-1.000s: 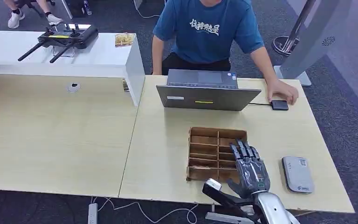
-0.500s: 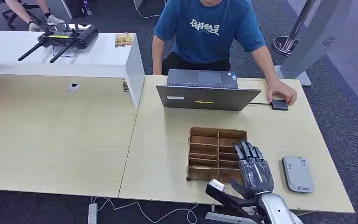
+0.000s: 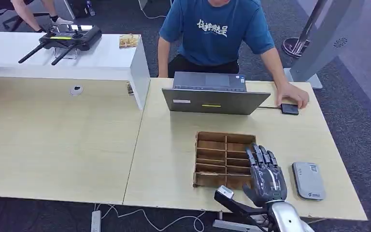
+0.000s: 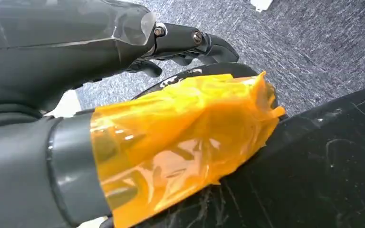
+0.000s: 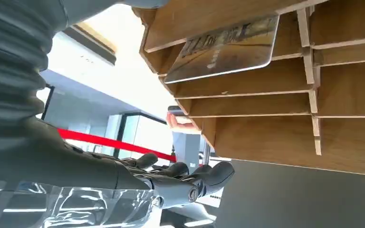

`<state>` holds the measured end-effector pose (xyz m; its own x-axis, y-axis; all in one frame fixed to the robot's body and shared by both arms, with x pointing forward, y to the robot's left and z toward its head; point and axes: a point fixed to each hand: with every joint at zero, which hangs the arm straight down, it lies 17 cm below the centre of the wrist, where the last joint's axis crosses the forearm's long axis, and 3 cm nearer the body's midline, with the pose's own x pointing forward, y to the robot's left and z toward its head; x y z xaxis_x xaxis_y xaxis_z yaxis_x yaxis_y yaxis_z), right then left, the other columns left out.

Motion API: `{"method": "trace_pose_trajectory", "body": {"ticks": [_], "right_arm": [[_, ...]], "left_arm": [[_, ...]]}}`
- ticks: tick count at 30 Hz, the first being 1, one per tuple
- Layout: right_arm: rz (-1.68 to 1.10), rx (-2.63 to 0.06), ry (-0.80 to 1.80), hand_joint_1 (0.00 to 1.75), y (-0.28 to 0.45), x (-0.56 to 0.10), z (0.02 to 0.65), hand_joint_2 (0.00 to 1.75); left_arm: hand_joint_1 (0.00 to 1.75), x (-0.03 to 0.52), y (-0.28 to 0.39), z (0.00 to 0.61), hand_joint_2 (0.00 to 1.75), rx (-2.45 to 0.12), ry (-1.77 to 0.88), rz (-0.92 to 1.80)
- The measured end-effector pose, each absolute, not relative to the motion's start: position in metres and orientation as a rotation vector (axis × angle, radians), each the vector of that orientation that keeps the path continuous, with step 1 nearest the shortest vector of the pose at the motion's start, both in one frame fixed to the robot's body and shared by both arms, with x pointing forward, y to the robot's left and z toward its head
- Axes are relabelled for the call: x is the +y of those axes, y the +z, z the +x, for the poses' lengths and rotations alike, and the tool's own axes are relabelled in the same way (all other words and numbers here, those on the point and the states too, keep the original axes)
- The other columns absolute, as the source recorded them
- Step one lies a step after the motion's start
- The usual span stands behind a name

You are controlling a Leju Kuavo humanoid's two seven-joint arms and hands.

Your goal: Pass the card to the sensor for recognition and then transmit it.

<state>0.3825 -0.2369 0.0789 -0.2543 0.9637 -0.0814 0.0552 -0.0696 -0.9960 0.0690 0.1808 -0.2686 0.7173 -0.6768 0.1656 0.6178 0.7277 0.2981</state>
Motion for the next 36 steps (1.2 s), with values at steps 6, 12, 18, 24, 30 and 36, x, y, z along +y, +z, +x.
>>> {"method": "trace_pose_trajectory", "body": {"ticks": [6, 12, 18, 24, 30, 36], "right_arm": [[-1.166, -1.397, 1.436, 0.00, 0.079, -0.237, 0.382, 1.75], [-1.162, -1.395, 1.441, 0.00, 0.078, -0.237, 0.383, 1.75], [-1.139, -1.389, 1.445, 0.00, 0.076, -0.235, 0.384, 1.75], [-1.133, -1.385, 1.445, 0.00, 0.074, -0.236, 0.385, 1.75], [-1.117, -1.375, 1.449, 0.00, 0.069, -0.235, 0.384, 1.75], [-1.115, -1.372, 1.453, 0.00, 0.068, -0.235, 0.384, 1.75]], "left_arm": [[0.00, 0.181, -0.269, 0.069, 0.00, -0.275, -0.732, 0.230], [0.00, 0.182, -0.269, 0.070, 0.00, -0.279, -0.747, 0.233], [0.00, 0.183, -0.268, 0.071, 0.00, -0.284, -0.760, 0.237], [0.00, 0.183, -0.268, 0.072, 0.00, -0.288, -0.775, 0.240], [0.00, 0.183, -0.268, 0.073, 0.00, -0.294, -0.788, 0.243], [0.00, 0.183, -0.268, 0.074, 0.00, -0.297, -0.794, 0.246]]}}
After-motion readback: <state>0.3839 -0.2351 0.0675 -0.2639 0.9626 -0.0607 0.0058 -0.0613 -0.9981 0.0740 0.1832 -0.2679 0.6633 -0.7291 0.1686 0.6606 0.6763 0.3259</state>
